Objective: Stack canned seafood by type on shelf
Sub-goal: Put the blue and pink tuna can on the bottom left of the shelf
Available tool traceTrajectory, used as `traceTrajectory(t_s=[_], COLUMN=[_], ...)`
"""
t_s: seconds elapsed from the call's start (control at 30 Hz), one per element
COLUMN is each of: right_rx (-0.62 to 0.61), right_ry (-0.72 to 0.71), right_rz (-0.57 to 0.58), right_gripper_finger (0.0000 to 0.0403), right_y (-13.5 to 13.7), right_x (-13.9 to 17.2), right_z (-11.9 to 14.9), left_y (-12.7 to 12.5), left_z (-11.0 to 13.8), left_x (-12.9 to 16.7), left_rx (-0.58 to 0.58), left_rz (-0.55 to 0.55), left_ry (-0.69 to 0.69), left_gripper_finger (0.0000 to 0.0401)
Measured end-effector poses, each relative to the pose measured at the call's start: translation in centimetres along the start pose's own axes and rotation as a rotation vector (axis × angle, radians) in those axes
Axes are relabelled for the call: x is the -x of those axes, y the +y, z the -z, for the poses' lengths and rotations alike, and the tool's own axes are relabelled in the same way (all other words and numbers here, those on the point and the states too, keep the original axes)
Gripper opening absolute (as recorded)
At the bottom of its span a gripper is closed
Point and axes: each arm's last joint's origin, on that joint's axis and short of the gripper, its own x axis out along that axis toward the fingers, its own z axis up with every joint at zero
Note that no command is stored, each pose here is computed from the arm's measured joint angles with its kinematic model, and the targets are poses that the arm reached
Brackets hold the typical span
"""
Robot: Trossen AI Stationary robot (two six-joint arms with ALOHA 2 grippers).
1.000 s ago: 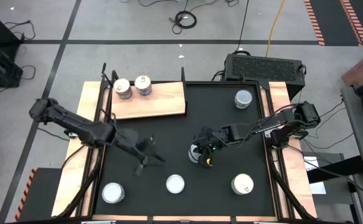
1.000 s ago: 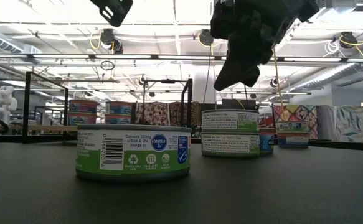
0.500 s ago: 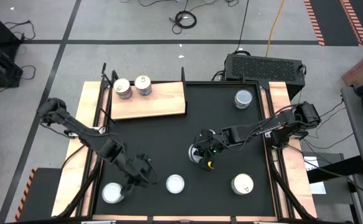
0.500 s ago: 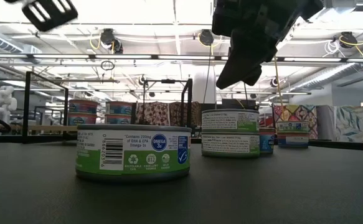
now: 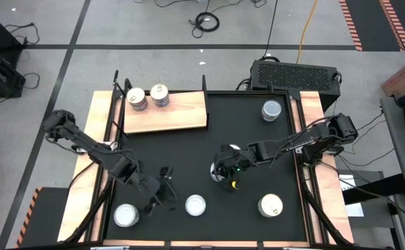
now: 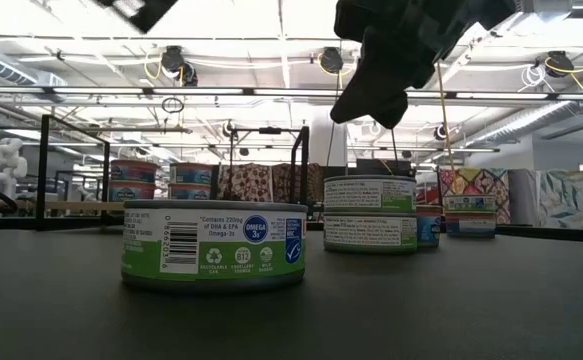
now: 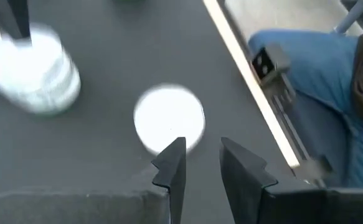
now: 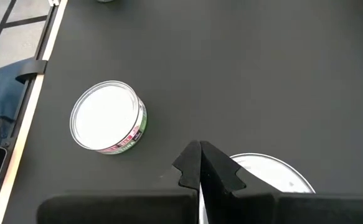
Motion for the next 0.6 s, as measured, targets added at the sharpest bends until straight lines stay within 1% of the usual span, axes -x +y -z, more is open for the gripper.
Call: traceTrajectory(t_s=[0.1, 0.2, 0.3, 0.43, 0.47, 0.6], right_rx=[-0.001, -0.007, -0.013, -0.001, 0.003, 0.016], right_ry=[-0.001, -0.003, -0.002, 0.005, 0.008, 0.021], right_rz=[0.0, -0.001, -0.001, -0.007, -0.009, -0.013], right_gripper_finger=[0.0, 0.0, 0.0, 0.0, 0.0, 0.0], right_y=[0.0, 0.0, 0.0, 0.4, 0.5, 0.8], right_x=[0.0, 0.0, 0.0, 0.0, 0.0, 0.0], right_z=[0.0, 0.0, 0.0, 0.2, 0.2, 0.4], left_y=[0.5, 1.4, 2.8, 5.3, 5.9, 7.8], left_z=[-1.2, -2.3, -3.1, -3.0, -2.9, -1.9], left_x=[-0.7, -1.7, -2.7, -3.8, -4.1, -5.1], left_rx=[-0.123, -0.205, -0.227, -0.204, -0.207, -0.225], left_rz=[-0.005, -0.033, -0.077, -0.119, -0.103, 0.037], left_ry=[-0.114, -0.222, -0.286, -0.267, -0.257, -0.27], left_gripper_finger=[0.0098, 0.0098, 0.0098, 0.0098, 0.0098, 0.0098])
